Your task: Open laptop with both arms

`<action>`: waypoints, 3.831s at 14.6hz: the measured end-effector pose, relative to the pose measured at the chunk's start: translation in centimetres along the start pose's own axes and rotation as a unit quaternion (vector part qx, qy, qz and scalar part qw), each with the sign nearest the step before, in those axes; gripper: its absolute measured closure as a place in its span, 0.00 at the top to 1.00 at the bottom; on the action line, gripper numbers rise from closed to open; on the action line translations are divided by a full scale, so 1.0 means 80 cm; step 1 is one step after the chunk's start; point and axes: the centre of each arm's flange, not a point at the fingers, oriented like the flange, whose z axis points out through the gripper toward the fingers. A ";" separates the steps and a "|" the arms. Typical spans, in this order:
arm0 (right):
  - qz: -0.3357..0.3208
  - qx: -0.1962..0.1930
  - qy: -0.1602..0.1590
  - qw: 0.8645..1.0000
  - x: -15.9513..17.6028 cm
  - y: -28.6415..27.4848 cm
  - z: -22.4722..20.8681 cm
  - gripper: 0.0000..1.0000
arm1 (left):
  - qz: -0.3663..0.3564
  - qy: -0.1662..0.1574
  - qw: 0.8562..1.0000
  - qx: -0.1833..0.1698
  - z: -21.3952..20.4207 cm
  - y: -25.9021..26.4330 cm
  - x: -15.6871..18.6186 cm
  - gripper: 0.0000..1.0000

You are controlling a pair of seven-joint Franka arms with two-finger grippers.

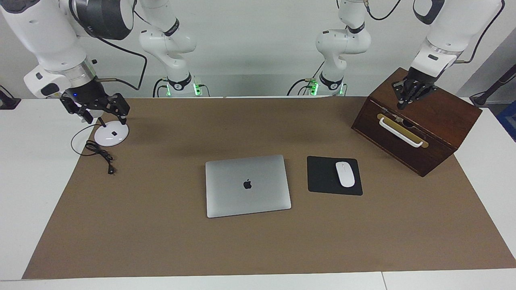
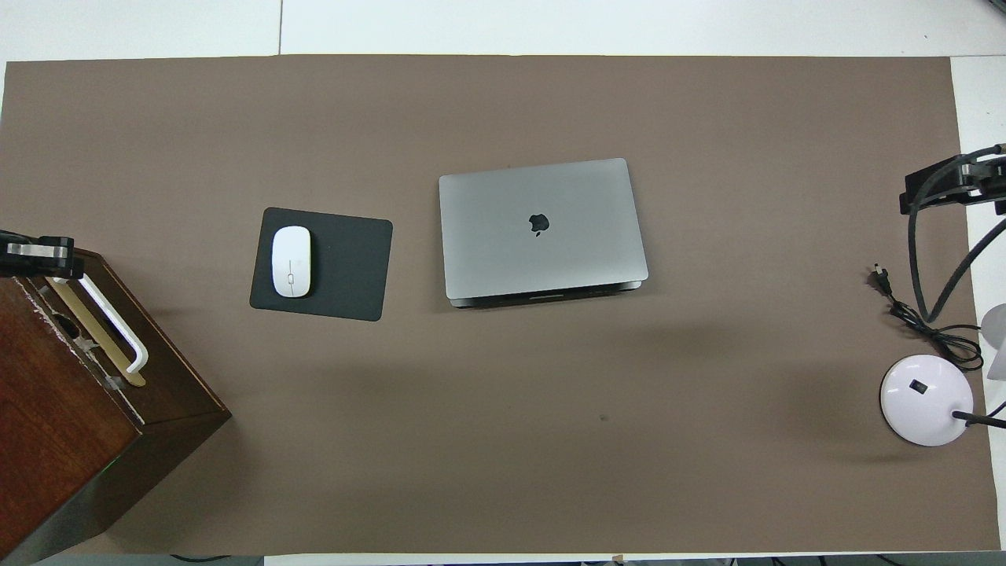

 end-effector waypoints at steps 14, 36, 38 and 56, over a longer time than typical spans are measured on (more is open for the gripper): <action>0.243 0.169 0.119 0.948 0.006 -0.260 -0.047 1.00 | 0.118 0.167 0.978 -0.031 0.170 0.170 -0.077 0.01; 0.361 0.459 0.253 0.772 -0.046 -0.508 0.198 1.00 | 0.206 0.320 0.917 -0.119 0.404 0.331 -0.187 0.01; 0.375 0.455 0.250 0.768 -0.051 -0.496 0.220 1.00 | 0.207 0.319 0.917 -0.119 0.408 0.336 -0.183 0.01; 0.468 0.434 0.187 0.747 -0.183 -0.439 0.277 1.00 | 0.208 0.319 0.917 -0.116 0.436 0.367 -0.135 0.01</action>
